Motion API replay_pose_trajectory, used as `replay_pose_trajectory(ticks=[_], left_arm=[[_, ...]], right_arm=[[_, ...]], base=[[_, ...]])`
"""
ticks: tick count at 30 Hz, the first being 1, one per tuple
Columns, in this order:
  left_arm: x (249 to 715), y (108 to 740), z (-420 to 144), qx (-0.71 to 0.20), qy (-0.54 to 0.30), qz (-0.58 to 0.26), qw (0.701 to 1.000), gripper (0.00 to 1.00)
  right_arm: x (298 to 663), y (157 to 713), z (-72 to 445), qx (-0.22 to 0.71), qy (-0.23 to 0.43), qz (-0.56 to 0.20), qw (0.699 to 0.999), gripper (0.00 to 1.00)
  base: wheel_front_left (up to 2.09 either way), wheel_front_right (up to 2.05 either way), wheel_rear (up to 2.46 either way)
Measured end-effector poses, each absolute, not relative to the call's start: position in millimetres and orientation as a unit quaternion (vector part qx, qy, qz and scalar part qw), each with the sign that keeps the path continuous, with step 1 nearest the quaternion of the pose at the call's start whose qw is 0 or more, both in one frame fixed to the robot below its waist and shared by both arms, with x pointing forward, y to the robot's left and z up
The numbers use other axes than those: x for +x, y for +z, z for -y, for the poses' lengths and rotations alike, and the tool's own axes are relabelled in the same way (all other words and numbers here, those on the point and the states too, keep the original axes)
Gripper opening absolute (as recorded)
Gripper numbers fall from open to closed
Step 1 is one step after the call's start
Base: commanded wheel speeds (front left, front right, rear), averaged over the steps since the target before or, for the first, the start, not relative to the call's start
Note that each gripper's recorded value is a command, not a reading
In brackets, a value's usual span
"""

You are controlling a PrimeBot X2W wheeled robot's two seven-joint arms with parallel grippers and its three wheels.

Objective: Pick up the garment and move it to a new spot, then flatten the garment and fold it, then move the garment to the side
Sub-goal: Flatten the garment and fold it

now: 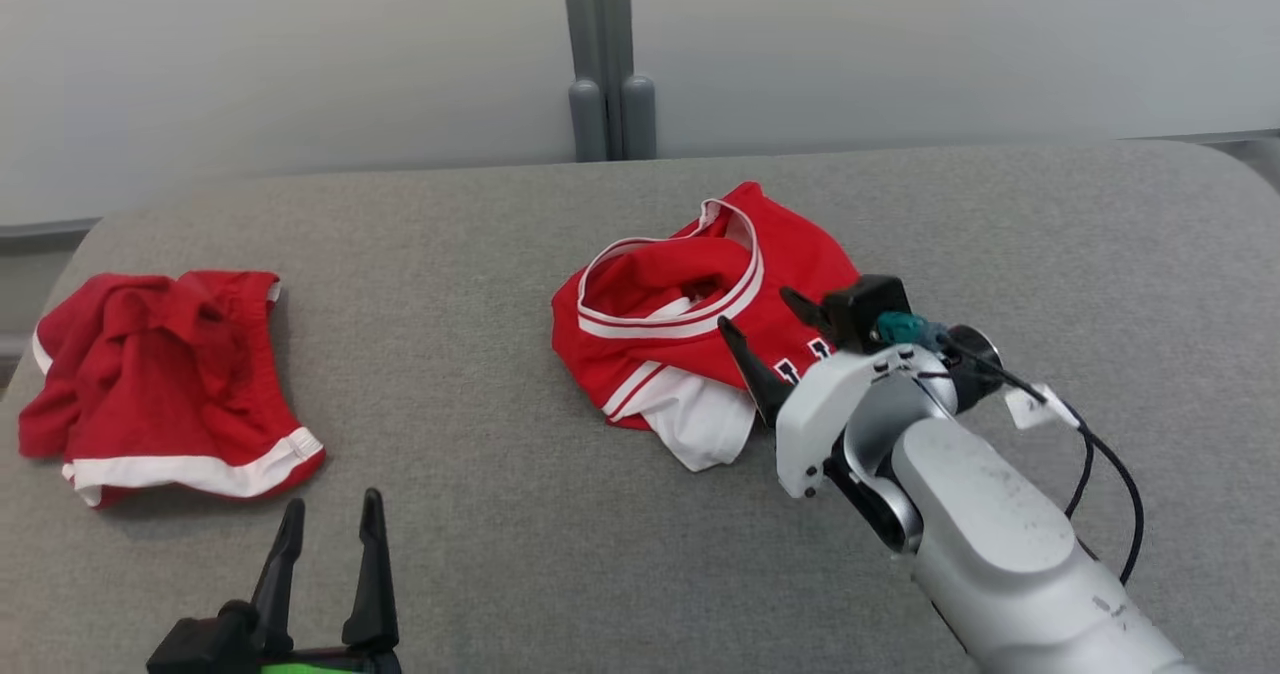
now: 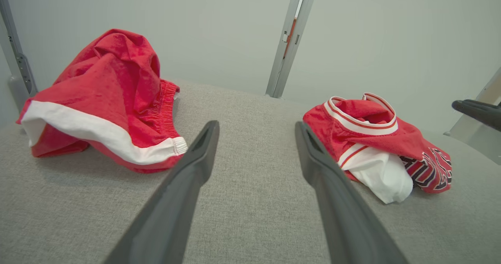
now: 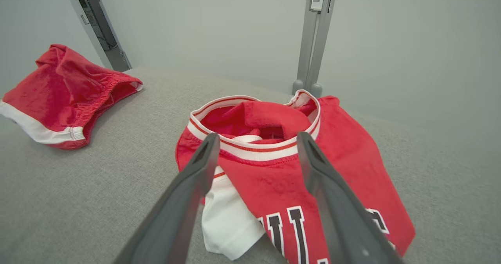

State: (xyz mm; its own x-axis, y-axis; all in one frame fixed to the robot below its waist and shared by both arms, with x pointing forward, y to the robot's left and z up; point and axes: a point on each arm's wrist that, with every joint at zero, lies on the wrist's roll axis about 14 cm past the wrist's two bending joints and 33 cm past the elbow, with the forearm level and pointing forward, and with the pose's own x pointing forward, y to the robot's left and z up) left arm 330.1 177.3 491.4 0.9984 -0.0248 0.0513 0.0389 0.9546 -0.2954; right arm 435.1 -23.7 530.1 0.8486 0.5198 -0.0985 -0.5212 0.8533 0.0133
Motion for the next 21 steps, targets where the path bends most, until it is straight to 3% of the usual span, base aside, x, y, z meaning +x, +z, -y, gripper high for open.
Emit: replay_pose_trajectory(ticks=[7, 21], left_arm=[[332, 502, -181, -0.151, -0.008, 0.041, 0.988, 1.0], [313, 489, -215, -0.143, 0.061, 0.021, 0.988, 1.0]], right_arm=[[462, 500, -18, -0.053, 0.324, -0.144, 0.933, 1.0], [457, 429, -82, -0.141, 0.42, -0.242, 0.863, 1.0]], base=[[0.0, 0.0, 0.0], [0.0, 0.0, 0.0]])
